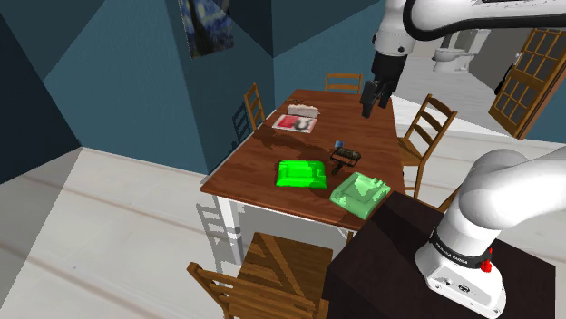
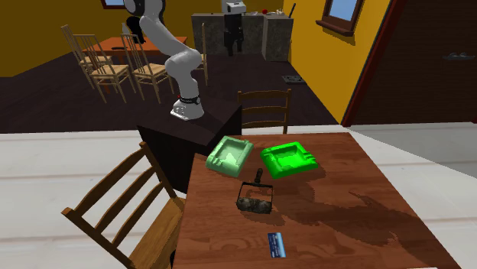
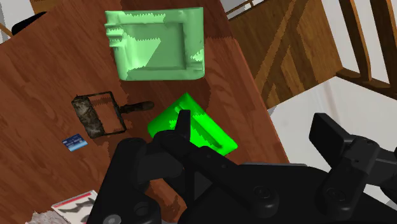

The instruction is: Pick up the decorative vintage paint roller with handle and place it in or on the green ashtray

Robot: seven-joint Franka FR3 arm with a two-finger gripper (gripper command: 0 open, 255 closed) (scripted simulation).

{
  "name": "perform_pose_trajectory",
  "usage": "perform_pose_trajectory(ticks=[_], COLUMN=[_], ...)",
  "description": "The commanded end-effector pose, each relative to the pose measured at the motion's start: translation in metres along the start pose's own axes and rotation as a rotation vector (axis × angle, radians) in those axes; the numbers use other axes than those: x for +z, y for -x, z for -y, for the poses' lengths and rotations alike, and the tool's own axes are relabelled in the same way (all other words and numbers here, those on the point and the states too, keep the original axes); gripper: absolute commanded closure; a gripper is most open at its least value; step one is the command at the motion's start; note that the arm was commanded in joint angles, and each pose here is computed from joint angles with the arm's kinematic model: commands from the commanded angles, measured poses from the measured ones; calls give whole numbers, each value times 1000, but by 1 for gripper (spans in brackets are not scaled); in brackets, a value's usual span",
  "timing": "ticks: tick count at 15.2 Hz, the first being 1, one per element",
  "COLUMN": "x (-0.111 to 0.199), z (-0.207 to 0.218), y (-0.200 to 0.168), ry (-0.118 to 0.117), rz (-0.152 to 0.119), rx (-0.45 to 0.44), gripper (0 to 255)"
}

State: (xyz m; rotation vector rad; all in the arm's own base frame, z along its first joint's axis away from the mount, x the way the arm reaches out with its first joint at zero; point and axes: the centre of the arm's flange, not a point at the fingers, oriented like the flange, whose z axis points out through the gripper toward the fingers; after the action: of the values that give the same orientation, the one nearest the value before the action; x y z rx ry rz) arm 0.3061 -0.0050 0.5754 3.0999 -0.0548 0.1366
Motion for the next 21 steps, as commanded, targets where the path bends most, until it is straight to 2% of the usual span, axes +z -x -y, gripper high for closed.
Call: perform_pose_trajectory(ticks=[1, 21], x=[0, 208], z=[0, -123], y=[0, -102], ry=[0, 27], rz=[0, 4], rx=[0, -36], gripper=[0, 0])
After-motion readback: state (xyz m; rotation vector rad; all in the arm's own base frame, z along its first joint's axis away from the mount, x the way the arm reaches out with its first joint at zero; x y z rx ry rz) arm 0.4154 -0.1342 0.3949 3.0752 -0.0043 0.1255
